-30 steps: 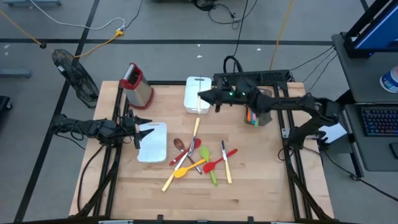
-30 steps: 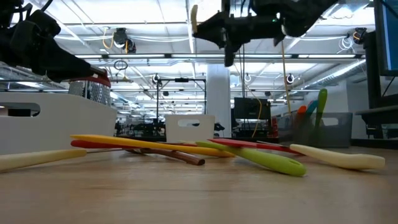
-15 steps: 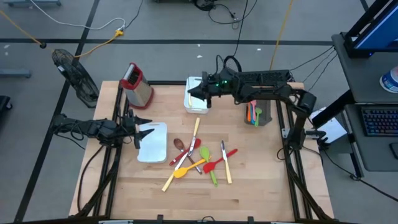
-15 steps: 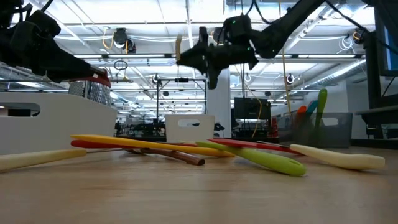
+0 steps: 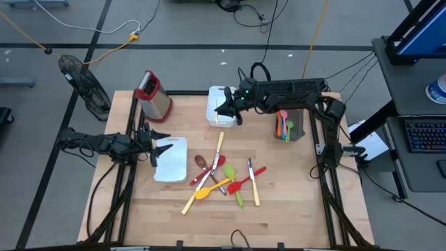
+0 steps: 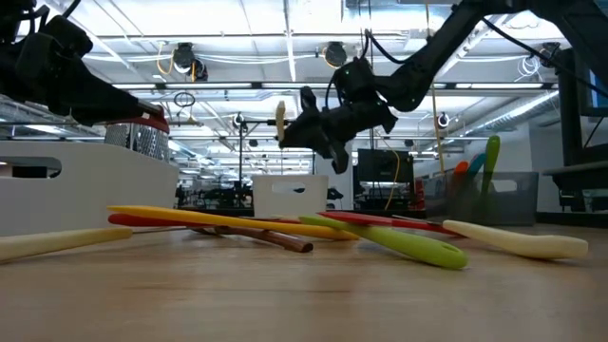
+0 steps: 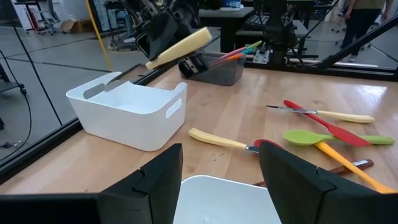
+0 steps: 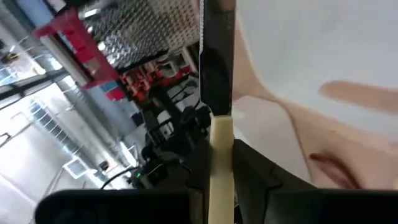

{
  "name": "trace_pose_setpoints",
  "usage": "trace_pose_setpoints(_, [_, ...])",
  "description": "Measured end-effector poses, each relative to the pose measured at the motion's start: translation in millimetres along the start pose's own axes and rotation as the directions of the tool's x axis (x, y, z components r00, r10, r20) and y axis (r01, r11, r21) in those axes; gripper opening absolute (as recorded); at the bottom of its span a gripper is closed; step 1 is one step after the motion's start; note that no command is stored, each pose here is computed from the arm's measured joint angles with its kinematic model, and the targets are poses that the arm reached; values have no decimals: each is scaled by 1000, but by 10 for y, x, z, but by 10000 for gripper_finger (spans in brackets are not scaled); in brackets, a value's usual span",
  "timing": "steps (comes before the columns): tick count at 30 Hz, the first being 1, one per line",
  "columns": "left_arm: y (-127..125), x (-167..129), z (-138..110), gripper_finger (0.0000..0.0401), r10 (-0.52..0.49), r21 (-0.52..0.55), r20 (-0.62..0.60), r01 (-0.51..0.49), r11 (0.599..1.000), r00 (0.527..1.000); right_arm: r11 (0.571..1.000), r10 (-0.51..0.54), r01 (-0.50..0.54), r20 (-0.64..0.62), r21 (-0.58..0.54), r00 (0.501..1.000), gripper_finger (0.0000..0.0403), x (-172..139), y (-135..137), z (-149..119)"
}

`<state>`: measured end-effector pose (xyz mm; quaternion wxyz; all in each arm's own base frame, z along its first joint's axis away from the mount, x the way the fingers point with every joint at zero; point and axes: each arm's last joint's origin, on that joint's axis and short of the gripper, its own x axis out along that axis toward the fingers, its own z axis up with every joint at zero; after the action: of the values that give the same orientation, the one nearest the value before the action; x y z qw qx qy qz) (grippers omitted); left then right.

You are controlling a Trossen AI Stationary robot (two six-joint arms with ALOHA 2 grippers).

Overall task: Pick & Place Kitchen Items
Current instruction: Put the yellow knife into the top white bin

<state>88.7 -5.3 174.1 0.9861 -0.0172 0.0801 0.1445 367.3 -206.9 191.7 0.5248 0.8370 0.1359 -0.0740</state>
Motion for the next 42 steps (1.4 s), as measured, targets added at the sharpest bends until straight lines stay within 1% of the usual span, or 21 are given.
trace_pose_setpoints(2, [0,0,0,218,0,2,0,0,1000,1000,1000,-14,13,22,3,1000,37,-49,-8,66])
trace_pose_setpoints(7, [1,0,0,218,3,27,0,-3,1000,1000,1000,3,-3,50,16,999,37,-140,22,174])
trace_pose_setpoints(12, [2,0,0,218,7,43,1,-7,999,1000,998,-41,37,60,59,997,38,-158,-26,202])
trace_pose_setpoints(16, [2,0,0,218,8,43,1,-8,999,1000,994,-83,79,43,81,996,38,-160,-73,203])
trace_pose_setpoints(20, [2,0,-1,218,7,44,0,-7,999,1000,994,-93,90,51,63,994,40,-162,-86,207])
trace_pose_setpoints(24, [2,0,0,218,7,43,1,-7,999,1000,995,-91,87,81,52,993,54,-176,-85,230])
trace_pose_setpoints(29, [2,0,0,218,7,40,1,-7,999,1000,993,-111,106,87,55,990,73,-184,-107,240])
trace_pose_setpoints(39, [2,1,0,218,8,35,1,-8,999,1000,993,-117,116,85,14,990,107,-184,-116,239])
trace_pose_setpoints(42, [2,0,1,218,7,35,1,-7,999,1000,994,-105,107,80,-29,991,115,-183,-102,237])
